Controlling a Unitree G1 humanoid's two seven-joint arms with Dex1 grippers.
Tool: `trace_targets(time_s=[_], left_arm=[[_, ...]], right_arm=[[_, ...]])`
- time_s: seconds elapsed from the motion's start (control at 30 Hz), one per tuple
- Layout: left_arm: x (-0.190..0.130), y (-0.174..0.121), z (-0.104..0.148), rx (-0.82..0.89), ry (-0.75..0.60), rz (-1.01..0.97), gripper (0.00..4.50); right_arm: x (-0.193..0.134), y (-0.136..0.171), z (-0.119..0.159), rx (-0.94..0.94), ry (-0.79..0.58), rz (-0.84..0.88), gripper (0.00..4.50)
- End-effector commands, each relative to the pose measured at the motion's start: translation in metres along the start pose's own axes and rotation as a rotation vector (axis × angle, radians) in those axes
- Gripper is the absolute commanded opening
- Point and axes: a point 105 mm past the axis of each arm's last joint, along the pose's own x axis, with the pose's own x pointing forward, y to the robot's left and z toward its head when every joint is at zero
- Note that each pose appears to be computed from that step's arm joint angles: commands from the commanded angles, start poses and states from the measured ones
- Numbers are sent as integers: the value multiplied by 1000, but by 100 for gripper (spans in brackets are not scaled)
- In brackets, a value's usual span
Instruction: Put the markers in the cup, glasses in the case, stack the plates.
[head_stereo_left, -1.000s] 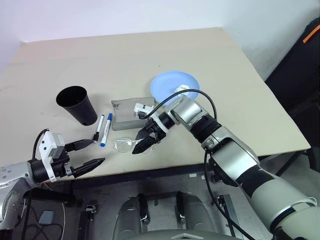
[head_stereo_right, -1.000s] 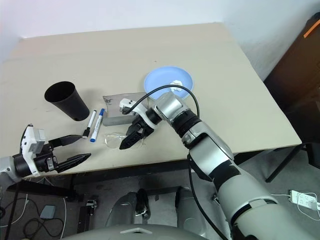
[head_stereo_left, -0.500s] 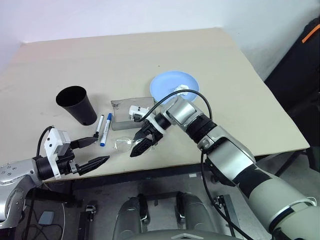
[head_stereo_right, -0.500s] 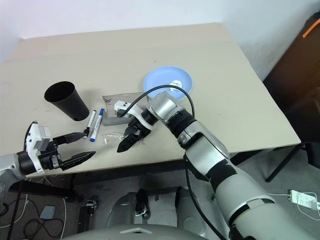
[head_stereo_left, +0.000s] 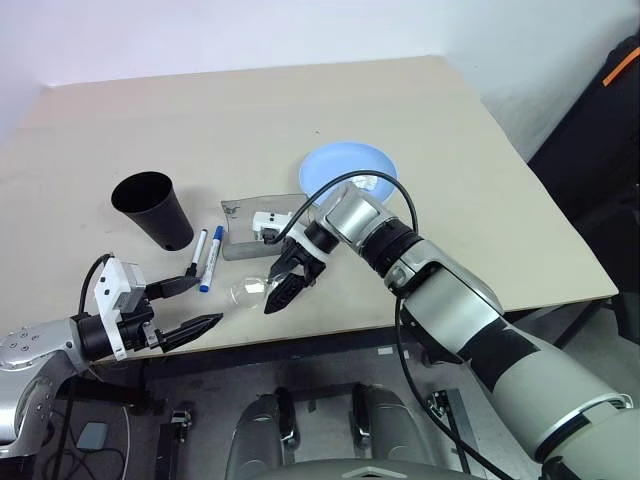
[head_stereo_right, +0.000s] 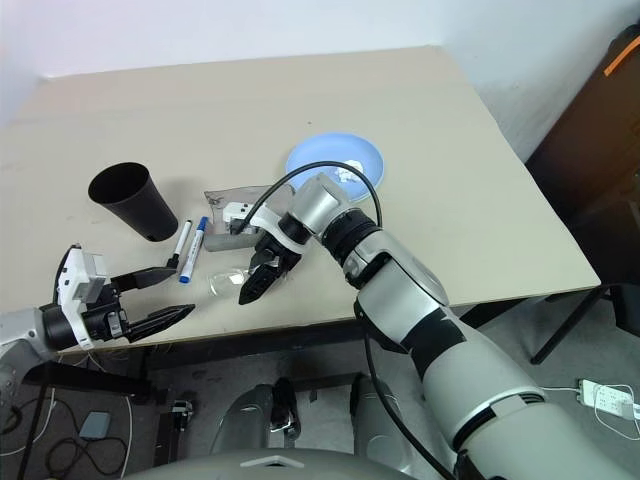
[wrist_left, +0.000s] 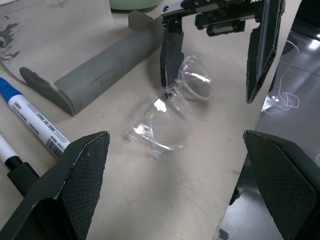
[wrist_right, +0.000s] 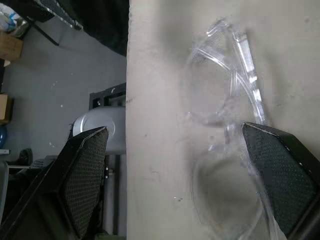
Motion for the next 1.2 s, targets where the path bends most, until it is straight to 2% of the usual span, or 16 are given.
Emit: trace_targets(time_s=[0.03,0.1,0.37,0.47,0.6,0.9,1.0,1.13,1.2], left_arm=[[-2,-1,2,29,-6,0,450],[-4,0,0,27,-5,3,450],[-8,2,-8,26,0,7,450],[-9,3,-11,25,2,10,450],[-10,4,-15,27,4,10,450],[-11,6,-17,33,4,12,450],[-11,6,-18,32,2,12,450],[-10,7,-17,32,1,13,450],[-10,7,-17,32,1,12,450]], right_arm=[[-5,7,18,-57,-25,20,410],[-5,7,19,-62,-26,22,354],[-3,7,19,-89,-3,18,72],[-2,6,19,-94,3,12,72],[-1,4,17,-109,20,-4,4],[-11,4,25,-140,-9,-21,4],[-29,13,41,-182,-86,3,4],[-60,32,63,-267,-264,75,4],[-72,32,69,-284,-321,54,4]])
